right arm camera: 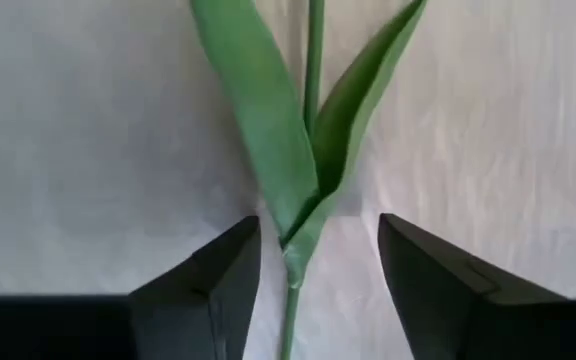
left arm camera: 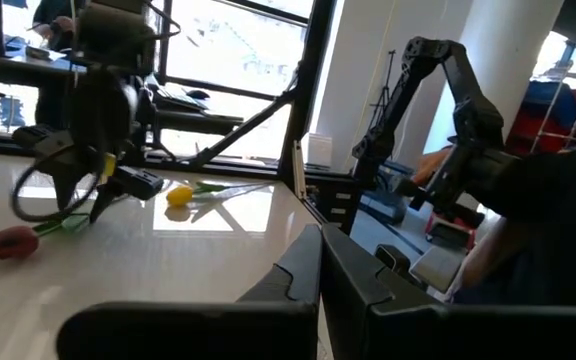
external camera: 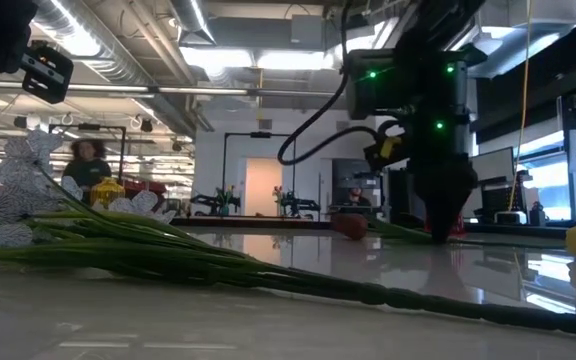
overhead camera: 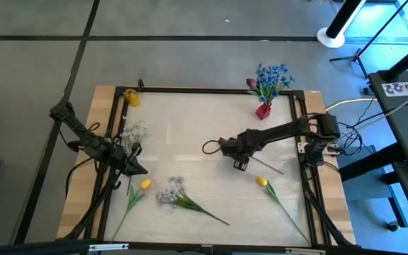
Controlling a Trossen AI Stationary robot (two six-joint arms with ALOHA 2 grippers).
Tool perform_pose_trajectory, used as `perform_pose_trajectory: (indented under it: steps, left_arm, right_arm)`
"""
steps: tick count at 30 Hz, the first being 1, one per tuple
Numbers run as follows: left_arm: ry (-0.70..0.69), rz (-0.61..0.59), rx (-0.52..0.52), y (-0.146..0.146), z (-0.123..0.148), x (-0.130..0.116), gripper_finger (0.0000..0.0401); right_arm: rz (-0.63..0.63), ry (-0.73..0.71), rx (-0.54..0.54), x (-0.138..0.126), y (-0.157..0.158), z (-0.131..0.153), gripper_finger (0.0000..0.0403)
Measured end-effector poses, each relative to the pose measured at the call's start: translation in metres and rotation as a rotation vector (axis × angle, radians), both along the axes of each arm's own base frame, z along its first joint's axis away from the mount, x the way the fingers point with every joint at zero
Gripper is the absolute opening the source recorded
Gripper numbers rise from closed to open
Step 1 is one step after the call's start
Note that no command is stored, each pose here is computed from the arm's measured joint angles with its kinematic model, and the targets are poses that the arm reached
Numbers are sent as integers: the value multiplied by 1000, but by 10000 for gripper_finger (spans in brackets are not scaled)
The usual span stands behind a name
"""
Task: Sort flowers into vase by color
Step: Put the red flower into the red vase
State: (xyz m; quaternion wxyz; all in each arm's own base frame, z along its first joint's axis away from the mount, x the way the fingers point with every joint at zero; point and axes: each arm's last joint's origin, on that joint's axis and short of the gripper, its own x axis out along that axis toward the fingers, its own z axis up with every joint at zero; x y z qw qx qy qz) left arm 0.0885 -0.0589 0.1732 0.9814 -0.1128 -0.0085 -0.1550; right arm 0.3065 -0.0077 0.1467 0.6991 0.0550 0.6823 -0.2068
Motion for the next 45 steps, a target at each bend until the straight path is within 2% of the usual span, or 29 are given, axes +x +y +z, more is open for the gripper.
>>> perform_pose_trajectory:
  steps: [4, 9, 14, 17, 20, 24, 26, 29, 32, 37, 42, 45]
  left_arm:
    - [0, 1, 0, 0, 0, 0, 0]
    - [-1, 0, 0, 0, 0, 0, 0]
    - [0, 0, 0, 0, 0, 0, 0]
    - [0, 0, 0, 0, 0, 0, 0]
    - [0, 0, 0, 0, 0, 0, 0]
    - [0, 0, 0, 0, 0, 0, 0]
    - [0, 0, 0, 0, 0, 0, 0]
    - [0, 0, 0, 0, 0, 0, 0]
    - [-1, 0, 0, 0, 0, 0, 0]
    - [0, 0, 0, 0, 0, 0, 0]
    - [-1, 0, 0, 0, 0, 0, 0]
    - [-1, 0, 0, 0, 0, 0, 0]
  right_arm:
    - [9, -14, 75, 1, -15, 0, 175]
    - [-8, -59, 162, 4, -27, 0, 115]
    - [-19, -96, 154, 6, -31, 1, 23]
    - [-4, -188, 135, 11, -26, 12, 15]
    - [27, -307, 58, 8, -16, 41, 25]
    - [46, -523, -95, -8, -1, 96, 9]
    - [47, -645, -198, -24, 9, 123, 7]
    - [34, -783, -360, -54, 24, 147, 12]
    - [-10, -865, -560, -88, 36, 153, 7]
    - [-140, -946, -869, -134, 40, 146, 7]
    - [-280, -995, -1022, -159, 33, 142, 4]
    - [-357, -1034, -1018, -168, 26, 143, 4]
